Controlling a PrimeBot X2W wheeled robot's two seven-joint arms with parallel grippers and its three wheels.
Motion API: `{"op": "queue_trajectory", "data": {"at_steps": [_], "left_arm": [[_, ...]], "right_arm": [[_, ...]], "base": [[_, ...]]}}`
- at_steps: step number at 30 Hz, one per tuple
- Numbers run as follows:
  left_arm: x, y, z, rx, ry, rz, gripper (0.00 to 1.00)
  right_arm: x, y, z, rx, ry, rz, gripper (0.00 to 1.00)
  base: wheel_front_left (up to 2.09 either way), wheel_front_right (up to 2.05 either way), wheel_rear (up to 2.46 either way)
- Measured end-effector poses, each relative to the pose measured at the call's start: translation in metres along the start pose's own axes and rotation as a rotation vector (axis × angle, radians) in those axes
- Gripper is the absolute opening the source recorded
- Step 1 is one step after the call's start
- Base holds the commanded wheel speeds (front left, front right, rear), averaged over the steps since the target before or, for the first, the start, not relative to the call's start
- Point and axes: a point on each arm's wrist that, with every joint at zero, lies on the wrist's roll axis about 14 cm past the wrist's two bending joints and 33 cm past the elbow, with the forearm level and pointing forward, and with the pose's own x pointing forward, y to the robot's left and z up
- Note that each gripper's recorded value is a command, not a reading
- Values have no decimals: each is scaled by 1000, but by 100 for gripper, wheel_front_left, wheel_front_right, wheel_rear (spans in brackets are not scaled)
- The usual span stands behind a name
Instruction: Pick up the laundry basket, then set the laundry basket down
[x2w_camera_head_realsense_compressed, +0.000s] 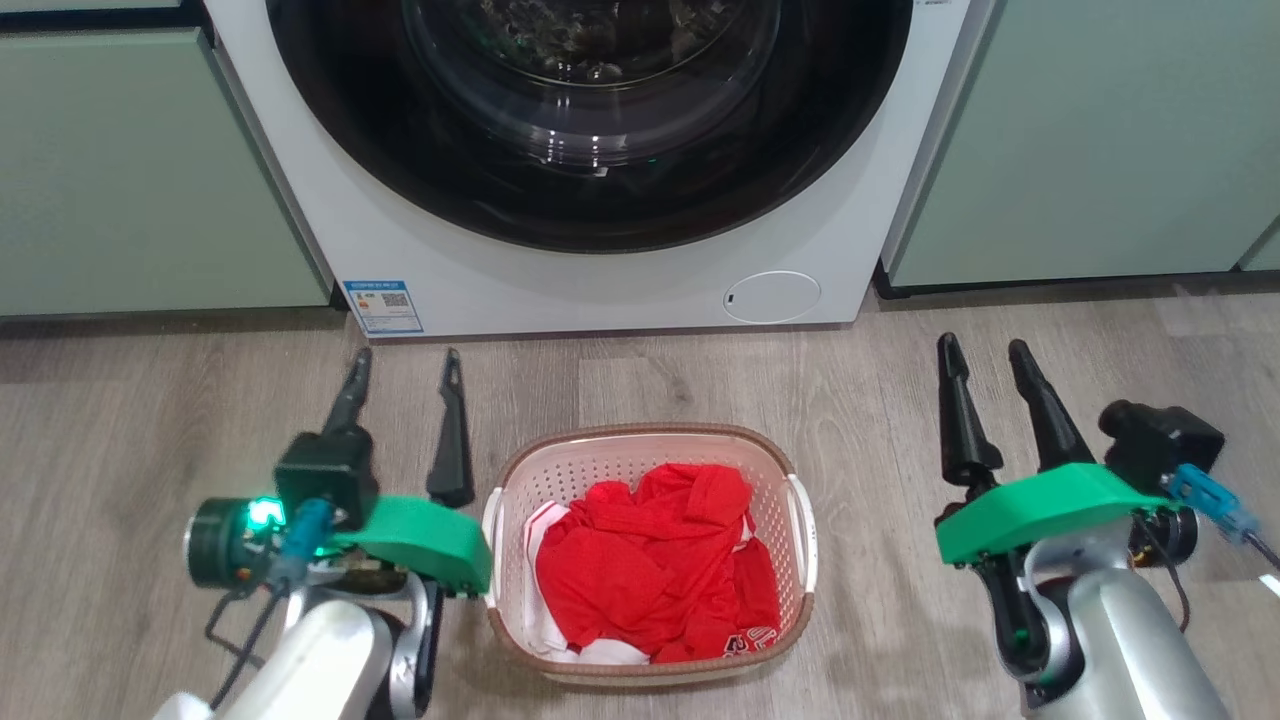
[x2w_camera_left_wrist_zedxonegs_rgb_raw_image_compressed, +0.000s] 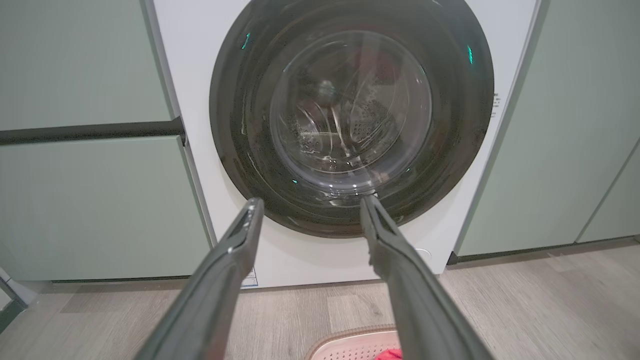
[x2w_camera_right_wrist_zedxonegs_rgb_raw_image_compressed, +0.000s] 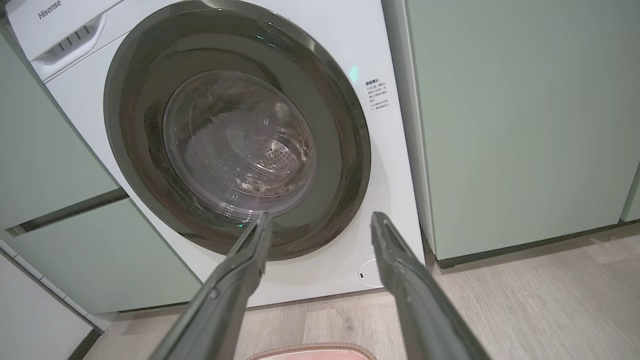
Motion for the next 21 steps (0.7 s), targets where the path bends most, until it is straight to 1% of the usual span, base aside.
{"op": "queue_trajectory", "data": {"at_steps": [5,11,17,21], "left_arm": [[-2,-9,-9,20,21,-35,100],[-4,-7,-25,45,57,-45,100],[-3,-12,-19,89,16,-67,100],[-1,-19,-10,78,-19,-84,100]], "right_arm": [[2,6,1,-50,-5,23,100],[2,11,-5,-109,8,46,100],[2,16,-9,-160,8,68,100],[6,23,-6,-202,-6,98,100]], "base": [[0,0,0],[0,0,0],[0,0,0],[0,0,0]]}}
